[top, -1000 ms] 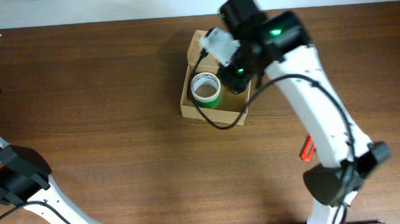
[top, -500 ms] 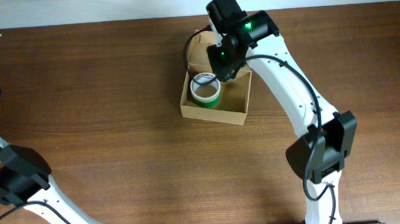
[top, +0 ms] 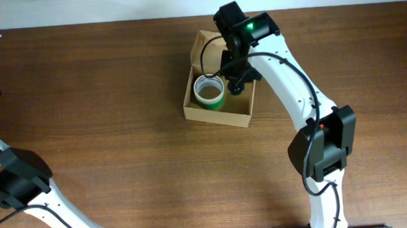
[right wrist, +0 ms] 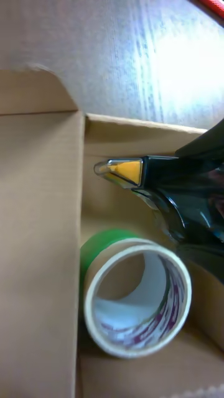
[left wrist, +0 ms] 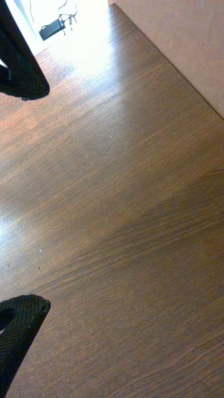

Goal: Pack container
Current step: 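Carry the black tape cutter over the box and lower it in, then lower the cutter to the box floor beside the tapes and open the right gripper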

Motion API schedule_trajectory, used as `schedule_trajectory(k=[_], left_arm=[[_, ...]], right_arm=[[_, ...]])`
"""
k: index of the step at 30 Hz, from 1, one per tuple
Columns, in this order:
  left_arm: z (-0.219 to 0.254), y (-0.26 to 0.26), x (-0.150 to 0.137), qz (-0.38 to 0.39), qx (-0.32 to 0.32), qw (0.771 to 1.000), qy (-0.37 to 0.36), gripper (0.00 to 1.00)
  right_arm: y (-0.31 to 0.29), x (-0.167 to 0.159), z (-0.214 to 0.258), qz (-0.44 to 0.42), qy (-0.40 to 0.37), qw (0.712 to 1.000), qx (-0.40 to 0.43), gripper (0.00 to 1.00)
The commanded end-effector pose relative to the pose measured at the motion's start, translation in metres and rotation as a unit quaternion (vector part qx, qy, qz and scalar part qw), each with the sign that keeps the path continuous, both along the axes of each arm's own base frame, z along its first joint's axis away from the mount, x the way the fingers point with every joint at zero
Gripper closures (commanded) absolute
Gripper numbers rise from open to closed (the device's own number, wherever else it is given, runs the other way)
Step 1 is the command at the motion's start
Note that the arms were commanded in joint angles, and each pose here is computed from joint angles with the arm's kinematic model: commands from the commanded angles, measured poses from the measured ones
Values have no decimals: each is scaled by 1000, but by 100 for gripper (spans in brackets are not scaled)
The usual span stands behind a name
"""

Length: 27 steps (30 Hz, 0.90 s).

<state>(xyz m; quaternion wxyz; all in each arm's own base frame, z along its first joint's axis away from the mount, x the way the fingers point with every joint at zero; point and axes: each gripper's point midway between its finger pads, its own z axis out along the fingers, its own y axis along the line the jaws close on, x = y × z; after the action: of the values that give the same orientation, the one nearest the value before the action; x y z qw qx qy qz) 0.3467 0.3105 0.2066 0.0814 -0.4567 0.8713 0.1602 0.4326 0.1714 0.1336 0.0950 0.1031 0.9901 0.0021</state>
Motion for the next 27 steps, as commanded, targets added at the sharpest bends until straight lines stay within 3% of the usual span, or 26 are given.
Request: schedule_trajectory(k=[1, 17, 27], left_arm=[[9, -1, -3, 8, 4, 1000, -11, 0], [9, -1, -3, 8, 4, 1000, -11, 0], [9, -1, -3, 8, 4, 1000, -11, 0]], right_arm=[[1, -9, -15, -9, 19, 1000, -16, 96], [-3, -38, -50, 1, 76, 996, -44, 96], [0, -30, -70, 5, 60, 998, -37, 96]])
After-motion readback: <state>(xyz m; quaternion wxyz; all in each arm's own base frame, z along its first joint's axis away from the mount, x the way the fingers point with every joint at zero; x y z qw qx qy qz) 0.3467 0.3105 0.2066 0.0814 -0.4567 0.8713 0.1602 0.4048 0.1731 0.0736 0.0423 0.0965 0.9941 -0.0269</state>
